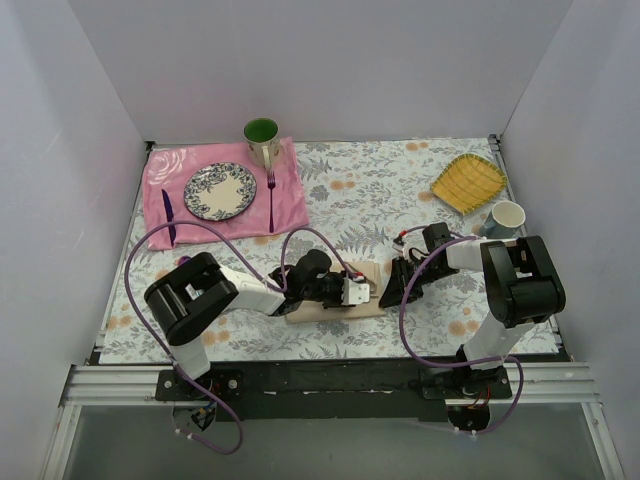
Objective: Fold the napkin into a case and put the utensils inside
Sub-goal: Smooth out the 2/3-rectangle-folded napkin at the center of the board.
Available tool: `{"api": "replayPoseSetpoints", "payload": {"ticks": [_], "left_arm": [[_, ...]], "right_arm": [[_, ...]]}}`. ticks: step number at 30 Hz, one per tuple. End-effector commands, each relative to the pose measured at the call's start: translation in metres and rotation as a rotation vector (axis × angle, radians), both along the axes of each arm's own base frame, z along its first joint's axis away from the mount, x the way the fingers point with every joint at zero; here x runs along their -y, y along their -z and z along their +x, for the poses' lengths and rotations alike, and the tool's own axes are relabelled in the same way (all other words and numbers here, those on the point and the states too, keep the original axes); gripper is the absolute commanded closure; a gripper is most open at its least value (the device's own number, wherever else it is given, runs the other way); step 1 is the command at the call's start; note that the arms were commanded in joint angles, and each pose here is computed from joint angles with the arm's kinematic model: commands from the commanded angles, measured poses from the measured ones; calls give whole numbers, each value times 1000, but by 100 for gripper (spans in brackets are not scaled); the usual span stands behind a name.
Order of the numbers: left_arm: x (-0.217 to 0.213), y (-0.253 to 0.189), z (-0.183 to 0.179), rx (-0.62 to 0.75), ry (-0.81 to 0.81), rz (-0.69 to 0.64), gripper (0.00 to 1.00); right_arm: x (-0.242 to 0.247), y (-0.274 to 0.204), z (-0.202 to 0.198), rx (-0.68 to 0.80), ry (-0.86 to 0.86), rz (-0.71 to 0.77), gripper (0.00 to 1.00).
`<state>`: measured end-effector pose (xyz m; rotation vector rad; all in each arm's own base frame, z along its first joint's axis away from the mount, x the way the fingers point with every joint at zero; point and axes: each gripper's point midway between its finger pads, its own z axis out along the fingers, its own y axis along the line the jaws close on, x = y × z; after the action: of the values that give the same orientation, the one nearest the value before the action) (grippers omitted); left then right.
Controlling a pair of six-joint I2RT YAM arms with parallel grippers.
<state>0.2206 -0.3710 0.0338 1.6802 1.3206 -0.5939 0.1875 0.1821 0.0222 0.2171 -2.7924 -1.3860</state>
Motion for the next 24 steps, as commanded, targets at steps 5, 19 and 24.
{"api": "replayPoseSetpoints", "payload": {"ticks": [5, 19, 24], "left_arm": [[8, -17, 19, 50, -57, -33, 70], [19, -16, 22, 44, -38, -45, 100], [25, -22, 23, 28, -48, -76, 100]], "right_arm": [[6, 10, 1, 8, -1, -57, 73], [5, 11, 1, -7, 4, -50, 73], [5, 11, 2, -13, 4, -51, 73]]}}
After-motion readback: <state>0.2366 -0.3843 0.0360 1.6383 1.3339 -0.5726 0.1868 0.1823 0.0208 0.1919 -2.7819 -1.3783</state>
